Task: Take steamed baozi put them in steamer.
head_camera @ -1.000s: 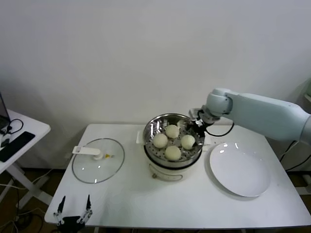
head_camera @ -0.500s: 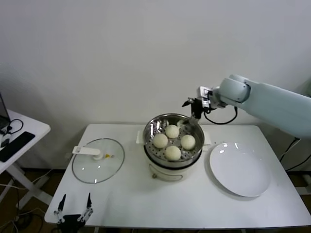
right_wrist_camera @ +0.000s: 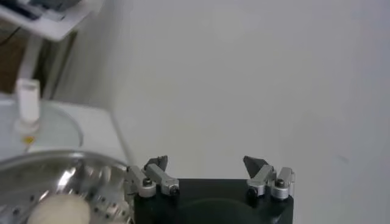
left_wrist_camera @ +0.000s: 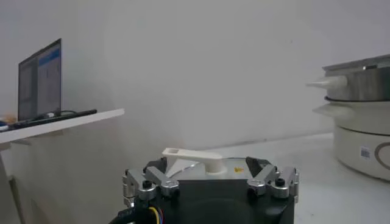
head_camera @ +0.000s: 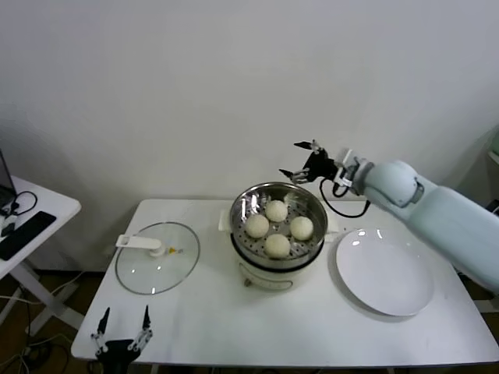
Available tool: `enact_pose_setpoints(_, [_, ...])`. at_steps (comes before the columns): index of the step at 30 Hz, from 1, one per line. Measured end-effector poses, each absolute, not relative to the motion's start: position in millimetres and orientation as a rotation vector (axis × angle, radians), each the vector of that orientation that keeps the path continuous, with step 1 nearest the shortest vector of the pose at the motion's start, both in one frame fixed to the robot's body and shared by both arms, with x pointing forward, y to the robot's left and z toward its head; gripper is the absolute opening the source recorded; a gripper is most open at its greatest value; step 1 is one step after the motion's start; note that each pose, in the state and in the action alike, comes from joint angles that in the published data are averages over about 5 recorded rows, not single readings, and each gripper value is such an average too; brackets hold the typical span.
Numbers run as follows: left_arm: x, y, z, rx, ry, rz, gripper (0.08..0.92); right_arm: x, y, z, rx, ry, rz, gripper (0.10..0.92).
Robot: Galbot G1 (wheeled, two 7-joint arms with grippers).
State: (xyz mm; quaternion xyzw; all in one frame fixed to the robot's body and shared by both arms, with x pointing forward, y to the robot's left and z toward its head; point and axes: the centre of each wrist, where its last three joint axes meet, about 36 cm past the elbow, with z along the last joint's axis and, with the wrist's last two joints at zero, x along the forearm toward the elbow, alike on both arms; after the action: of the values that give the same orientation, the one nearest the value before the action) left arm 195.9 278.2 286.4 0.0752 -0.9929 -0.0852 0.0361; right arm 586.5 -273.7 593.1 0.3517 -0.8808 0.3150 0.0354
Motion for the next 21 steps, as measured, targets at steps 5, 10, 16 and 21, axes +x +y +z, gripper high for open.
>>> enact_pose_setpoints(5, [198.7,277.9,287.3,0.233,-3.06,-0.252,0.823,554.1,-274.9,558.2,0.979,-2.895,0.809,0.823])
enact_pose_setpoints(10, [201.1,277.9,287.7,0.236,-3.068,-0.248,0.823,516.9,-274.2,521.5,0.879,-3.047,0.637,0.823])
enact_pose_setpoints(16, [203.6,276.7,286.8,0.234,-3.073,-0.242,0.823,468.4,-271.7,474.0,0.752,-3.193,0.437,0.823])
enact_pose_setpoints(21, [203.9,276.3,288.3,0.236,-3.08,-0.238,0.823,425.1,-271.2,432.1,0.616,-3.269,0.277,0.823])
